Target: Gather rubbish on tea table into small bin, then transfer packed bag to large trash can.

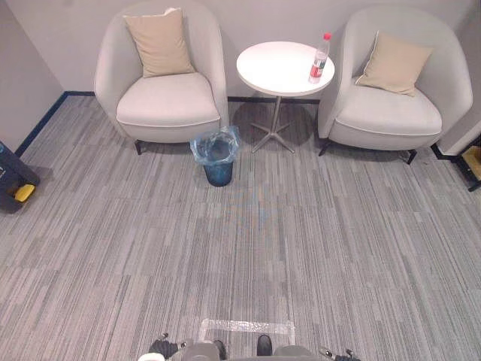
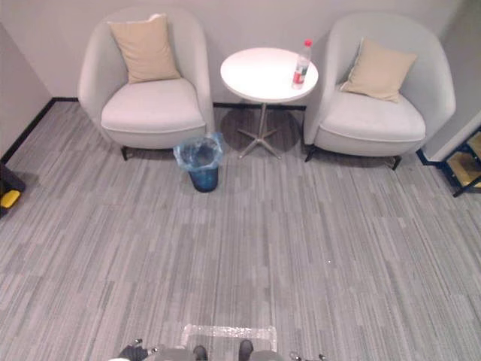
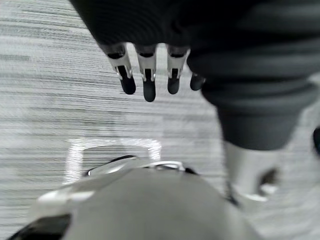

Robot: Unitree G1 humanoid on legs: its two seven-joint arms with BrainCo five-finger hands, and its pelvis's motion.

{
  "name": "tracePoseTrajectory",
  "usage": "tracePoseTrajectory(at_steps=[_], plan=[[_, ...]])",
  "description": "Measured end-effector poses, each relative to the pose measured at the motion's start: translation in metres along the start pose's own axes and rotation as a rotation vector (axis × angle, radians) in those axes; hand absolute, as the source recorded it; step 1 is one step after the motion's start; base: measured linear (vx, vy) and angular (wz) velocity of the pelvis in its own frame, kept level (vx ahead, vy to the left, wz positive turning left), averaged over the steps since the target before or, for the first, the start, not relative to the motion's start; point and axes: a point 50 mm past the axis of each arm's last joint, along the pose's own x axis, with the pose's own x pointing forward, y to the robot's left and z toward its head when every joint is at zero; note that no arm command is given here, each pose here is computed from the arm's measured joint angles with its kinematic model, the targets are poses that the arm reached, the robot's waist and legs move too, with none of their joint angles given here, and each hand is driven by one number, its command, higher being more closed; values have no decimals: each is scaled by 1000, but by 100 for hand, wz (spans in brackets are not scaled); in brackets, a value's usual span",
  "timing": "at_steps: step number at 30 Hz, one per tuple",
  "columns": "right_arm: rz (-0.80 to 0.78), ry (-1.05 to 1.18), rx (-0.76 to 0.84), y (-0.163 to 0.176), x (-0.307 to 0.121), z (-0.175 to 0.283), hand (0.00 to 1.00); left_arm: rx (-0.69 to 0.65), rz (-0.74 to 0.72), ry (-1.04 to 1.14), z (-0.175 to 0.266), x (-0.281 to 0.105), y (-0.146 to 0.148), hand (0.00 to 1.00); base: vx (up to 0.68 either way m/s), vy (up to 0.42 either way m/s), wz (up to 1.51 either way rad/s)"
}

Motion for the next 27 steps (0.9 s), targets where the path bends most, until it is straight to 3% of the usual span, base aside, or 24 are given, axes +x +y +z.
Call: tracePoseTrajectory(at_steps=[17, 27], plan=[[83, -72, 18, 33, 0, 21, 0, 22, 9, -43, 7, 0, 2, 0, 385, 193, -41], [90, -140, -73, 28, 5, 46, 0, 86, -58, -38, 10, 1, -18, 0, 368, -115, 9]])
